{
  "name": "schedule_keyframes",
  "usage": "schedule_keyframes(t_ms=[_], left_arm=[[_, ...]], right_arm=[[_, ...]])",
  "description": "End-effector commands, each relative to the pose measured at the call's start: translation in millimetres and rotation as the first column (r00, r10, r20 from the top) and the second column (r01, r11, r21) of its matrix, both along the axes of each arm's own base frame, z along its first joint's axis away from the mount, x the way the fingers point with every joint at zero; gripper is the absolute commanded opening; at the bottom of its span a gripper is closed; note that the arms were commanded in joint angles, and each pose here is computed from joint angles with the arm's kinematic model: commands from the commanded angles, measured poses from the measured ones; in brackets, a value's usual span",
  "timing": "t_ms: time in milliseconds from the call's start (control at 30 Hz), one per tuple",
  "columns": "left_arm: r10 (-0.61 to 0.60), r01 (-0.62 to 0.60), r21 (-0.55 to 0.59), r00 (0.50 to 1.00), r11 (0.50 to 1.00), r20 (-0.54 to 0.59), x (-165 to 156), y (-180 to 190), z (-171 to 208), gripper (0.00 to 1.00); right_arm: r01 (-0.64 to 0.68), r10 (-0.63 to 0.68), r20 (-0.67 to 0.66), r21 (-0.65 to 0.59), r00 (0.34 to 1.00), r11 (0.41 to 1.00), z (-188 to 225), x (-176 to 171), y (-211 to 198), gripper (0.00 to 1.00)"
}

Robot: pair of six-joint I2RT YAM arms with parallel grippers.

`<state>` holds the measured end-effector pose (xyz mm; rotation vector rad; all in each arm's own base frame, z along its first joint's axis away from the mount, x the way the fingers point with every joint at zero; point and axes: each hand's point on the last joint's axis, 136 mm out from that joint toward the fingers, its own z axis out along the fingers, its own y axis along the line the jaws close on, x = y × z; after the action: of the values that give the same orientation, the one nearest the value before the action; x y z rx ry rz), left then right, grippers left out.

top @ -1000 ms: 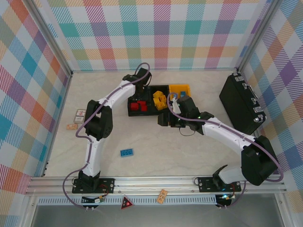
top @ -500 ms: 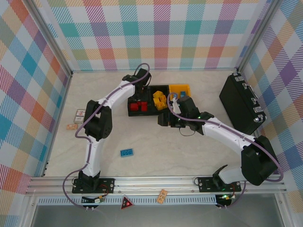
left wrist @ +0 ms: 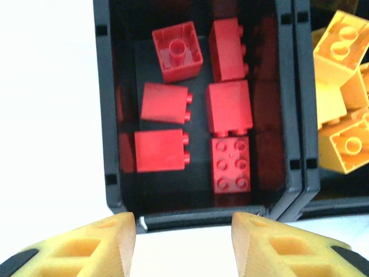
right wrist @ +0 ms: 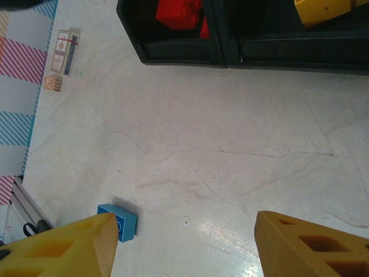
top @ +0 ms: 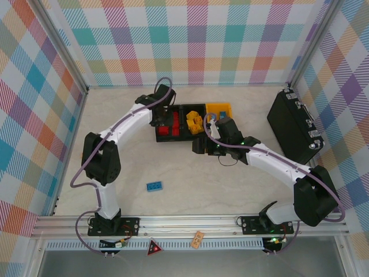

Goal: Sort the legos into containers by color
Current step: Pick up the lego from the middle-left of the table.

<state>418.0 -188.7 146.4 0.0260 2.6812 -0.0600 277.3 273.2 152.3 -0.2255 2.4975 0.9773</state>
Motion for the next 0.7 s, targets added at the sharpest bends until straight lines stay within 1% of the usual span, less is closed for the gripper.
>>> schedule_keyframes(t_ms=[0,100,167,333,400,533,667], left_arm=[[0.005,-0.006,-0.039,1.0,0.999,-0.002,-17.5,-0.3,4.4,0.5],[0.013,-0.014,-0.057,1.0,0.998,-0.022,-34.7,4.5,1.7,0.51],[0.023,-0.025,-0.064,0.999,0.998,-0.035,-46.7,9.6,-0.6,0.54],[0.066,-0.074,-0.091,0.994,0.993,-0.083,-79.7,21.8,-14.0,0.56],[0.082,-0.094,-0.105,0.99,0.99,-0.111,-94.3,25.7,-21.7,0.59],[0.111,-0.135,-0.116,0.976,0.984,-0.189,-123.3,31.2,-43.8,0.7],[0.135,-0.167,-0.093,0.949,0.981,-0.286,-155.1,34.7,-72.2,0.76]], right_arm=[[-0.043,0.043,0.023,0.005,0.999,0.999,6.0,-9.6,-0.3,0.65],[-0.071,0.071,0.028,0.002,0.997,0.997,6.4,-15.1,-0.9,0.65],[-0.088,0.087,0.032,0.004,0.996,0.996,7.0,-18.8,-1.2,0.65],[-0.127,0.125,0.04,0.033,0.991,0.991,8.3,-27.4,1.0,0.67],[-0.15,0.148,0.037,0.044,0.988,0.988,5.2,-32.4,3.0,0.68],[-0.191,0.19,0.026,0.032,0.981,0.981,-4.2,-43.3,7.2,0.68],[-0.198,0.198,0.001,0.016,0.98,0.98,-16.0,-49.7,8.0,0.68]])
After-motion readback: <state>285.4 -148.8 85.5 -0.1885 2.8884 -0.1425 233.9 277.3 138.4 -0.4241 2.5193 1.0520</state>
